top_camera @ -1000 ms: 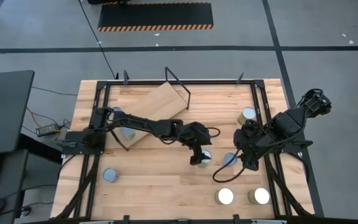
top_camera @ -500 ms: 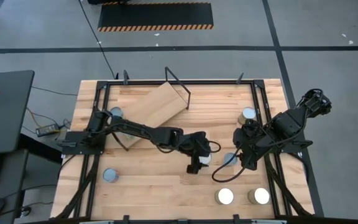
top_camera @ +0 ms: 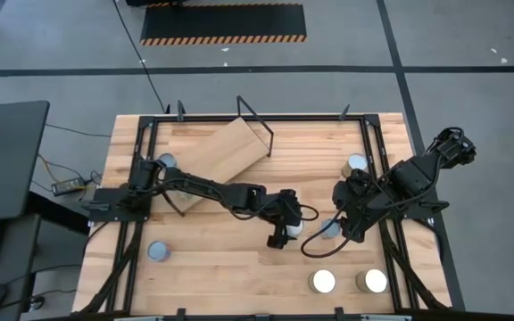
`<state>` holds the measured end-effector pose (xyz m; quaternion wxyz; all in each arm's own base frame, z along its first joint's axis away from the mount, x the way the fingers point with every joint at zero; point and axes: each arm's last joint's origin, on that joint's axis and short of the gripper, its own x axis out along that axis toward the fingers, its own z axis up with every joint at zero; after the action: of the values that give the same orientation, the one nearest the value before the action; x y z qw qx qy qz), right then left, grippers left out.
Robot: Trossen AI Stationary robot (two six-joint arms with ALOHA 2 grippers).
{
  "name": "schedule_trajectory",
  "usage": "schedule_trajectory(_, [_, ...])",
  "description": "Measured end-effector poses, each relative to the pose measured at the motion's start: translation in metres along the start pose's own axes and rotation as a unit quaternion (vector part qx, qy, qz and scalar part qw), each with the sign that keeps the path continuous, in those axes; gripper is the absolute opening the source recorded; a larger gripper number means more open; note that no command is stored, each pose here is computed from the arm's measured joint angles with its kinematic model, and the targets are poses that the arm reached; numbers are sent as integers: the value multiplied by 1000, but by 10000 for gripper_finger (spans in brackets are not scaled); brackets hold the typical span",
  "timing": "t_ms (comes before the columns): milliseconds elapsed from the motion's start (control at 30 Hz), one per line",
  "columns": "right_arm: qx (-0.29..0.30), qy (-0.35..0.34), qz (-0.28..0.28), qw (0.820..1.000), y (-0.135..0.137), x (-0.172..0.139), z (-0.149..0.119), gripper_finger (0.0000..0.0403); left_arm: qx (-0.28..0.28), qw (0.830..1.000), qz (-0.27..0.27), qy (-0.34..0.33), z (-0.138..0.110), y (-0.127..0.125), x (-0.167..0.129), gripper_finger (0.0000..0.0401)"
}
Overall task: Pick and place cans onto a shelf
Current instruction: Put the top canned pears on the shelf
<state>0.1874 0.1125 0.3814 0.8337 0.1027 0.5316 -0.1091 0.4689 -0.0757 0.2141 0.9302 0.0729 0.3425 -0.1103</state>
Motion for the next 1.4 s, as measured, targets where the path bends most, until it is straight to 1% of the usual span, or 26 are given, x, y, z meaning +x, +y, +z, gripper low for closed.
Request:
schedule_trajectory(100, [1, -5, 0, 1000, 1, 0, 1, 340, 16, 1000, -1, 3, -3, 0, 5, 398])
schedule_trajectory(200, [5, -7, 1, 1000, 0, 0, 2, 340, 14, 1000, -7, 21, -12, 0, 16, 398])
schedule_trajectory(333, [11, -12, 4, 1000, 0, 1, 4, 340, 14, 1000, -8, 25, -19, 0, 27, 398])
schedule_trajectory(500, [20, -14, 6, 1000, 1, 1, 4, 340, 13, 999, -9, 38, -24, 0, 32, 390])
schedule_trajectory(633, [23, -18, 2, 1000, 0, 1, 4, 340, 14, 999, -1, 35, -24, 1, 32, 363])
schedule_trajectory(767, [12, -30, -9, 999, 0, 1, 5, 340, 7, 999, 18, 38, -24, 8, 30, 314])
schedule_trajectory(833, [8, -34, -14, 999, -1, 1, 6, 340, -9, 998, 37, 51, -23, 14, 23, 310])
schedule_trajectory(900, [12, -34, -16, 999, -3, 2, 7, 340, -39, 997, 45, 49, -16, 20, 7, 310])
schedule_trajectory(967, [17, -34, -18, 999, -4, 3, 9, 340, -65, 996, 53, 40, -3, 25, -20, 310])
schedule_trajectory(1000, [19, -34, -19, 999, -5, 3, 10, 340, -77, 994, 66, 37, 4, 26, -35, 310])
schedule_trajectory(1067, [25, -36, -24, 999, -8, 4, 12, 340, -97, 988, 111, 44, 12, 30, -66, 310])
schedule_trajectory(1133, [31, -42, -32, 998, -10, 4, 14, 340, -110, 979, 157, 74, 12, 35, -93, 312])
schedule_trajectory(1233, [41, -45, -37, 997, -13, 5, 18, 340, -147, 958, 219, 113, 7, 45, -133, 319])
schedule_trajectory(1333, [47, -48, -36, 997, -14, 6, 20, 340, -186, 936, 266, 137, -5, 57, -165, 314])
schedule_trajectory(1400, [52, -52, -32, 997, -14, 6, 20, 340, -209, 924, 286, 145, -18, 64, -179, 311])
